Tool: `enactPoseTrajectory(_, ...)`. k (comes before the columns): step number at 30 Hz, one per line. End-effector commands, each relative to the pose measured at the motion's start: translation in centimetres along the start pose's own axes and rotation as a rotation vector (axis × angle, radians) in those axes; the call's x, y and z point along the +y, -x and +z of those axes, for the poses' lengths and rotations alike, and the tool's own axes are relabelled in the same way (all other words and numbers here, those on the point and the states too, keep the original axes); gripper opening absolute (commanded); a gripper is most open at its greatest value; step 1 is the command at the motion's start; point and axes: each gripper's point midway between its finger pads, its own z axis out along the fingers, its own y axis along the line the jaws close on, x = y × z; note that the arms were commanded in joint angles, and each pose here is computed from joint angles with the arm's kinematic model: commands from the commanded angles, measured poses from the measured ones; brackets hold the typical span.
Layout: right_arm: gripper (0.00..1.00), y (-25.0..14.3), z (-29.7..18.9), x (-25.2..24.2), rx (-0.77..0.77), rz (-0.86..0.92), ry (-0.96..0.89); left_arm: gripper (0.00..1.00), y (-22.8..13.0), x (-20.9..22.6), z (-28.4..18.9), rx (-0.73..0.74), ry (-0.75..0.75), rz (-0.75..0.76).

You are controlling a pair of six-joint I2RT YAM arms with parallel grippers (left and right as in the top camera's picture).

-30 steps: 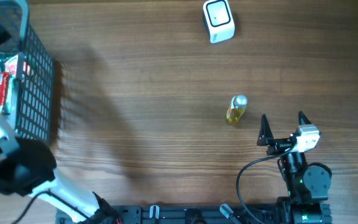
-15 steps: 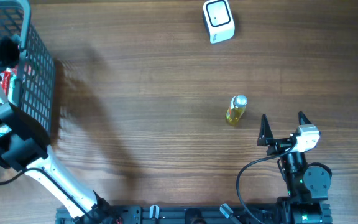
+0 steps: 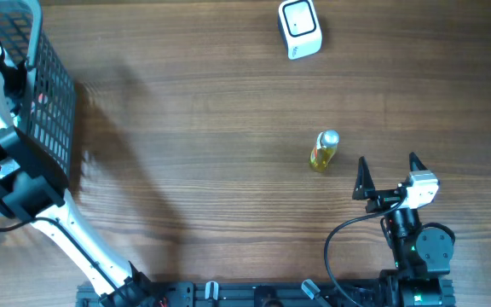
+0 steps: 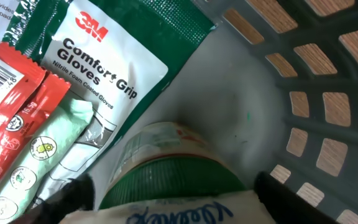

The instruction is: Scan the item barcode

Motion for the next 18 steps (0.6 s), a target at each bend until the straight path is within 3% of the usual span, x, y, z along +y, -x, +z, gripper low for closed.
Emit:
enactPoseTrajectory(1,1.00,0.0,0.0,0.1,0.000,-0.013,0.008,0.54,-0.6,-0.3,1.1,0.028,-0.015,0.006)
enactPoseTrajectory(5,1.00,0.0,0.0,0.1,0.000,-0.014,0.008,0.44,-0.1,-0.4,-0.2,-0.001,-0.020,0.006)
enactPoseTrajectory(9,1.00,0.0,0.0,0.1,0.000,-0.014,0.008,0.43,2.4,-1.0,-6.7,-0.148,-0.044,0.013)
enactPoseTrajectory(14,1.00,0.0,0.0,0.1,0.000,-0.014,0.008,0.42,4.4,-2.1,-22.7,-0.497,-0.100,0.034)
enactPoseTrajectory(18,1.00,0.0,0.0,0.1,0.000,-0.014,0.008,0.43,1.5,-4.0,-35.6,-0.736,-0.244,0.010)
